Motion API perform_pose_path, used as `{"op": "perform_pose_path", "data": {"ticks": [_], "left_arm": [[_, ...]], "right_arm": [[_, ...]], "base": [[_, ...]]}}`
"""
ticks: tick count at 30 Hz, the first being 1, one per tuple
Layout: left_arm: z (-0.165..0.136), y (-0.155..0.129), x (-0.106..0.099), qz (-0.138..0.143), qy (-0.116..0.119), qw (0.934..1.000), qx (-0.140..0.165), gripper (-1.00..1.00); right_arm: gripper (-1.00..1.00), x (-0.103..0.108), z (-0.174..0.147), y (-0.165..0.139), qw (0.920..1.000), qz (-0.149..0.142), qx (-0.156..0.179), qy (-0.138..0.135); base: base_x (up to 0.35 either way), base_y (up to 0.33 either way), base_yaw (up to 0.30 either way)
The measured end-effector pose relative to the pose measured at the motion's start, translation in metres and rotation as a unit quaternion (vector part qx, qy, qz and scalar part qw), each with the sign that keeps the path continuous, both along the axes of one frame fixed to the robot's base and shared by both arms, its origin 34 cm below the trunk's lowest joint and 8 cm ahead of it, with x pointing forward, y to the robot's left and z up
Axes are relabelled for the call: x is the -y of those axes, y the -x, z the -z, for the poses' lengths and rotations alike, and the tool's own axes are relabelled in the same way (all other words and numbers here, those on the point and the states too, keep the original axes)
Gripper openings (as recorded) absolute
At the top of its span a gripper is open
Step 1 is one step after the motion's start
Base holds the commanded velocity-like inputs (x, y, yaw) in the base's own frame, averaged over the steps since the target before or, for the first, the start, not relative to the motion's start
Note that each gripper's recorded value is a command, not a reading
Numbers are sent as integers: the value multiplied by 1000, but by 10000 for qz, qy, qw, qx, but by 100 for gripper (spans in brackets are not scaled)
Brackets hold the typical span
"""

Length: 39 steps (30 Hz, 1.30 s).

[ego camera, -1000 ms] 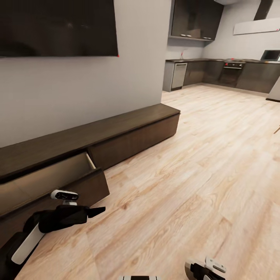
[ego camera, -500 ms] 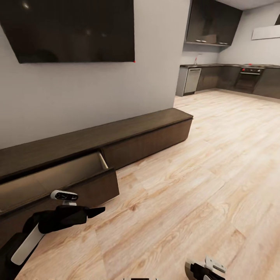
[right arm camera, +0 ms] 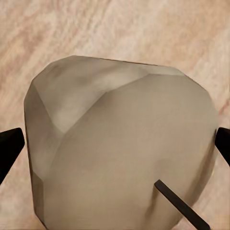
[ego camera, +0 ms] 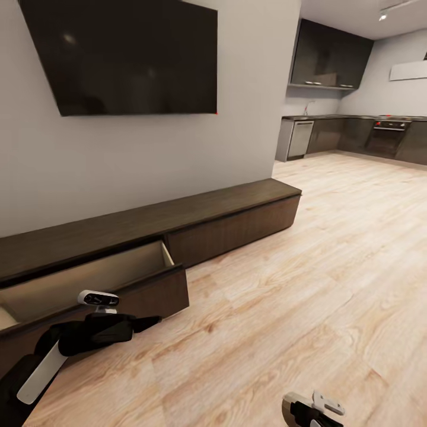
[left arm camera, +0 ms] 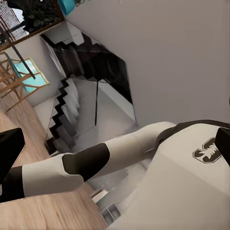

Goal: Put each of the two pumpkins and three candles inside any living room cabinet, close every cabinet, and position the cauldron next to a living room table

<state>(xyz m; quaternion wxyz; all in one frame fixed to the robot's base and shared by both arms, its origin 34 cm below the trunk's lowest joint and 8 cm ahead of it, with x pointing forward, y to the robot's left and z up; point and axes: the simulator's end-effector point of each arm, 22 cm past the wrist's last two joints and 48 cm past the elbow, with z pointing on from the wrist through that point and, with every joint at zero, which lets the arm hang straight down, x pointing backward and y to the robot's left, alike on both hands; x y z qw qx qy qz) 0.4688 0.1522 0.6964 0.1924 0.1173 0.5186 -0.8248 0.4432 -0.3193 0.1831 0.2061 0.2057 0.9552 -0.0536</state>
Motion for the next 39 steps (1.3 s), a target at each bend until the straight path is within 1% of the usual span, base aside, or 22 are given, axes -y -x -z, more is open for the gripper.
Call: {"op": "perform_pose_path", "data": {"ticks": [9,22,28,31,34,39], "left_arm": [[-16,8,0,1,-8,9998,205,100],[-38,19,-1,-13,2,9989,473,100],[-48,25,-1,-19,-1,9982,607,100],[-48,24,-1,-25,0,9982,595,100],[-43,21,-4,-70,8,9987,507,100],[-43,18,-7,-107,83,9989,444,100]], "right_arm": [[-100,0,-16,-13,9998,-12,203,5],[-100,0,-38,-29,9989,-20,471,11],[-100,-1,-48,-36,9982,-23,592,6],[-100,-1,-48,-35,9983,-16,588,1],[-100,-1,-48,-35,9983,-14,591,3],[-100,-1,-48,-35,9982,-13,591,4]], "base": [[0,0,235],[0,0,22],[0,0,201],[33,0,266],[48,0,272],[-63,0,274]]}}
